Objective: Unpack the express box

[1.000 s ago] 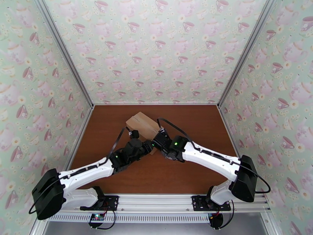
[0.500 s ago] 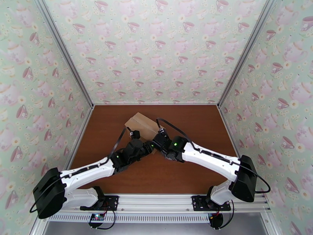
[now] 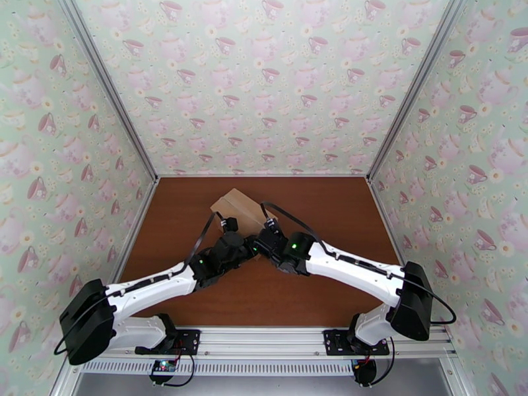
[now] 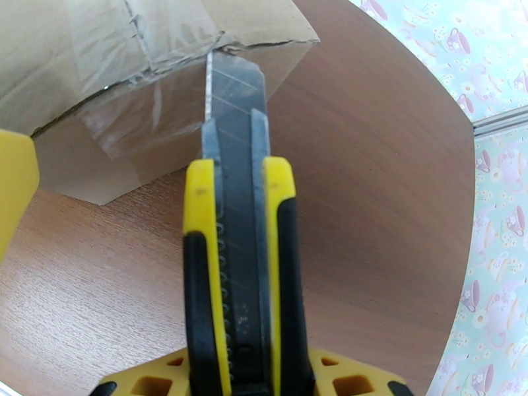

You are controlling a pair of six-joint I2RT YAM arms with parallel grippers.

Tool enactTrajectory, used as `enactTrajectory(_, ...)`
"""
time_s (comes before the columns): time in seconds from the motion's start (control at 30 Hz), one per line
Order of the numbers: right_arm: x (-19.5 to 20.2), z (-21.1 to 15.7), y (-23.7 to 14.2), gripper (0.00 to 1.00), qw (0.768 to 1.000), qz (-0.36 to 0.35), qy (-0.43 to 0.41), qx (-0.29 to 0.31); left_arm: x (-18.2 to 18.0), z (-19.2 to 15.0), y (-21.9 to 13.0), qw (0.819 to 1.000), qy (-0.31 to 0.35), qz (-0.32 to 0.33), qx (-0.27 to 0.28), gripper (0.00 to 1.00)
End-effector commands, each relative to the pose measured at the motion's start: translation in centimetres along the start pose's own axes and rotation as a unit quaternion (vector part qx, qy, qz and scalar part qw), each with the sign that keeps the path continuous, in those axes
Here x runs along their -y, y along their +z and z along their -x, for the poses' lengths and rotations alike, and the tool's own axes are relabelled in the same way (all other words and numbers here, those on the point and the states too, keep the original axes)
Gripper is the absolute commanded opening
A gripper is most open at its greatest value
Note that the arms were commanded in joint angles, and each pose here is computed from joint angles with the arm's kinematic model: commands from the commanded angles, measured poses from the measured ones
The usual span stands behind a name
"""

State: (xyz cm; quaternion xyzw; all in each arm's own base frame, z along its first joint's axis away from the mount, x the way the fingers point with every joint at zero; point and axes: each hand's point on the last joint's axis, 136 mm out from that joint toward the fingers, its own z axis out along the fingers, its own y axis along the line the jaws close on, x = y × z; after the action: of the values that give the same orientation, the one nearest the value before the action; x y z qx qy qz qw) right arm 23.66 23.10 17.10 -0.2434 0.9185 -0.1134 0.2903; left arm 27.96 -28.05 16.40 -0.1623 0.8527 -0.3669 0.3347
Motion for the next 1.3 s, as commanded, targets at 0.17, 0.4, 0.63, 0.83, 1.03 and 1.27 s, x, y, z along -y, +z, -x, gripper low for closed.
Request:
enactTrajectory(0.17,-4.0,0.1,-1.6,0.0,0.997,0.066,-0.046,0.006,4.4,2.1,0.2,0.998,-0.001,-0.063,0.032,0.45)
enactTrajectory(0.4,-4.4,0.3,-1.9,0.0,0.996,0.079,-0.04,0.009,5.0,2.1,0.5,0.997,0.001,-0.069,0.031,0.45)
enactTrajectory(0.63,-4.6,0.3,-1.9,0.0,0.996,0.078,-0.044,0.011,5.2,2.1,0.8,0.997,0.004,-0.069,0.03,0.45)
enactTrajectory(0.83,-5.1,0.3,-1.9,0.0,0.995,0.079,-0.052,0.012,5.4,2.0,0.8,0.997,0.005,-0.07,0.03,0.45)
enactTrajectory(1.03,-5.2,0.1,-1.9,0.0,0.996,0.075,-0.056,0.012,5.7,2.1,0.9,0.997,0.005,-0.072,0.032,0.45)
enactTrajectory(1.27,-4.3,-0.1,-1.8,0.0,0.997,0.067,-0.036,0.007,5.0,2.2,0.1,0.998,0.006,-0.061,0.035,0.45)
